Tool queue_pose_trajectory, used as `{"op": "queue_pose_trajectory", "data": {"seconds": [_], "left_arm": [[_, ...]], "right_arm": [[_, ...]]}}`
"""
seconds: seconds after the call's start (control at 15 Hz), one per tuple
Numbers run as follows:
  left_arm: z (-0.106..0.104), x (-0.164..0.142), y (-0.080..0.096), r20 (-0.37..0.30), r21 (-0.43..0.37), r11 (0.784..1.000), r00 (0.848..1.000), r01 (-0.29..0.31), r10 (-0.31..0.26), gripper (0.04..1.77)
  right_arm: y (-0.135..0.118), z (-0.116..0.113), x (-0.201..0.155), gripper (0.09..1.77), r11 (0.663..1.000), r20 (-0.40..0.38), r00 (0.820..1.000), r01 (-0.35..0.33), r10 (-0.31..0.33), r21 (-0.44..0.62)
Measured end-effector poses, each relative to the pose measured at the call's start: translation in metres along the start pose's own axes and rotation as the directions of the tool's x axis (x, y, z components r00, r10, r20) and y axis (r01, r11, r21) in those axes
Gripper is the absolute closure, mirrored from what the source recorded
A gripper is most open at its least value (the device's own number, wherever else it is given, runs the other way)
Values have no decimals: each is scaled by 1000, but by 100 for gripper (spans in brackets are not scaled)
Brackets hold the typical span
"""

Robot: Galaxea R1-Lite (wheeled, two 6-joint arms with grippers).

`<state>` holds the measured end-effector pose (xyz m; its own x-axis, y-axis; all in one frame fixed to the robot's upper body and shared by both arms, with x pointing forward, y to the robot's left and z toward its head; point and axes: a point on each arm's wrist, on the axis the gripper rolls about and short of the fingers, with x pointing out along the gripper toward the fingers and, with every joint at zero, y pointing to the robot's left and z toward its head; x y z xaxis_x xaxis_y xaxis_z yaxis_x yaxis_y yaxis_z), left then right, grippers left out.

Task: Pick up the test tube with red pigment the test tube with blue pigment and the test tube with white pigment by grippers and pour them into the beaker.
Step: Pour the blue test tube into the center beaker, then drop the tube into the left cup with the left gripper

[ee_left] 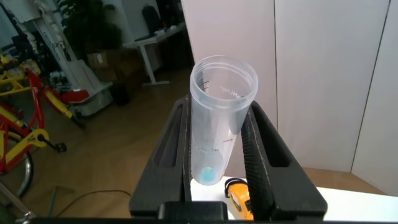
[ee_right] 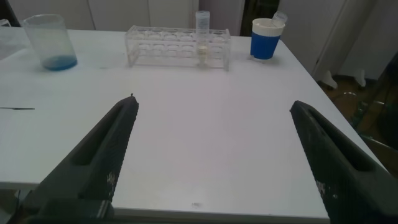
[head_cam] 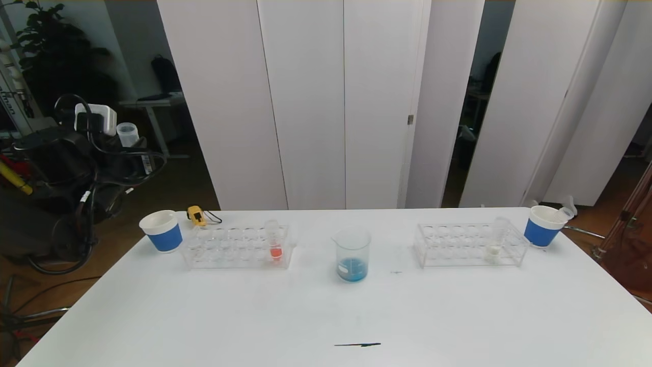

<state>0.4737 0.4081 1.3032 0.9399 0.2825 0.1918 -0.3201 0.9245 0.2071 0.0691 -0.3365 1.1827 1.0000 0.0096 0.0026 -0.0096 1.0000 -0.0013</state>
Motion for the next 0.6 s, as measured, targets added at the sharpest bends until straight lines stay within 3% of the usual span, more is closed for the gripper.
{"op": "queue_pose_trajectory", "data": {"seconds": [0.27, 0.6], "left_arm": [[-23, 5, 7, 0, 5, 999, 999, -32, 32, 124], [-58, 9, 8, -80, -31, 999, 996, -35, 32, 124]], "right_arm": [[0, 0, 0, 11, 1000, 0, 1000, 0, 0, 0], [0, 0, 0, 11, 1000, 0, 1000, 0, 0, 0]]}}
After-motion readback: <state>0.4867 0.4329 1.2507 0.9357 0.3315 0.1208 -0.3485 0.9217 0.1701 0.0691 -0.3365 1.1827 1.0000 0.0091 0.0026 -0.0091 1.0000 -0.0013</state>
